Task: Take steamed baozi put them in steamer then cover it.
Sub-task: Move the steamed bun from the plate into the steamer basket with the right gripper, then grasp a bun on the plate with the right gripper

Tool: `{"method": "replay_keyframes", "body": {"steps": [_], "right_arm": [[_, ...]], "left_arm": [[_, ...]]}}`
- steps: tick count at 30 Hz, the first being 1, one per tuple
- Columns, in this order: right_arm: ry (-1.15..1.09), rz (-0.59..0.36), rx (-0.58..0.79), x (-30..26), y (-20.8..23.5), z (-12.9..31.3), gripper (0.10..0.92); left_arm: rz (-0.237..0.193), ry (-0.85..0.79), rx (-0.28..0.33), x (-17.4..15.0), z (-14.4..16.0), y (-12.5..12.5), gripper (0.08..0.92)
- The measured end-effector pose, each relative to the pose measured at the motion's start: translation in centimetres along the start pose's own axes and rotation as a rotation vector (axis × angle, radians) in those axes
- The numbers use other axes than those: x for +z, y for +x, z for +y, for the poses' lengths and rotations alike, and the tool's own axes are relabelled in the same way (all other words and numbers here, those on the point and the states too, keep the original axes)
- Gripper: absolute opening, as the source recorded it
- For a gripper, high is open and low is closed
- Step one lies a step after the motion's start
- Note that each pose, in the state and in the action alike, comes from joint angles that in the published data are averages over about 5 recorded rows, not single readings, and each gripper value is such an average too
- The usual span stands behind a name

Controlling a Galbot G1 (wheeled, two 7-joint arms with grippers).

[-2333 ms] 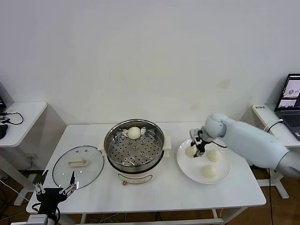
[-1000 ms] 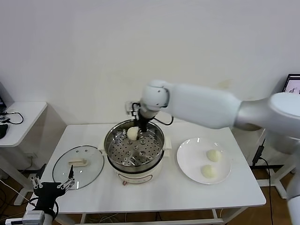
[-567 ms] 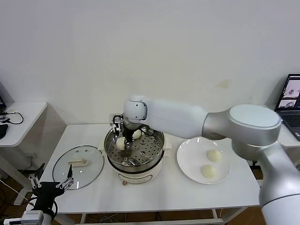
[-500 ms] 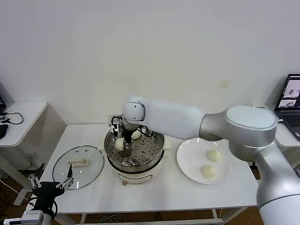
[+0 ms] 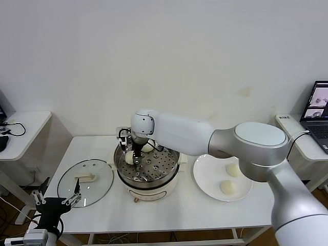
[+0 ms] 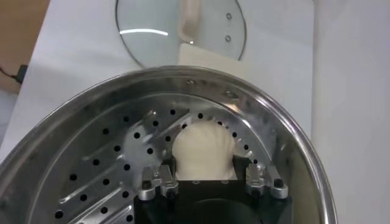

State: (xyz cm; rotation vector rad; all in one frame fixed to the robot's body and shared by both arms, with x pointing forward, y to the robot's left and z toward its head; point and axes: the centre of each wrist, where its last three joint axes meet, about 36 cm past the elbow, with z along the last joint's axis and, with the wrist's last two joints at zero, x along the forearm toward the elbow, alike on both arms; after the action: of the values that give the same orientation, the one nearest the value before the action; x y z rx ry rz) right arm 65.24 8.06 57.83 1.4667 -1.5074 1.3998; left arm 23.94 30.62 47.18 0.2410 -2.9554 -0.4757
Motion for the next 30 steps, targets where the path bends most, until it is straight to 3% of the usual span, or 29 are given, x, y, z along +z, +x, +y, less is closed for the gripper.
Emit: {"method": "replay_keyframes", "body": {"steps": [6, 9, 19, 30], "right_arm": [[0.004, -0.008, -0.006, 0.0, 1.0, -0.4, 0.791], [0.019, -0.006, -0.011, 0.1, 1.9, -0.5, 0.818], [0.116, 0.030, -0.016, 3.5, 7.5, -1.3, 0.823], [0.196, 0.114, -0.013, 13.6, 15.7, -0.6, 0.823]], "left_arm": [[0.000, 0.003, 0.001, -0.1, -0.1, -0.1, 0.823], [-0.001, 0.004, 0.001, -0.1, -0.1, -0.1, 0.823], [-0.008, 0.007, 0.011, -0.4, -0.2, -0.4, 0.823], [-0.008, 0.001, 0.036, -0.5, -0.4, -1.1, 0.823]]}}
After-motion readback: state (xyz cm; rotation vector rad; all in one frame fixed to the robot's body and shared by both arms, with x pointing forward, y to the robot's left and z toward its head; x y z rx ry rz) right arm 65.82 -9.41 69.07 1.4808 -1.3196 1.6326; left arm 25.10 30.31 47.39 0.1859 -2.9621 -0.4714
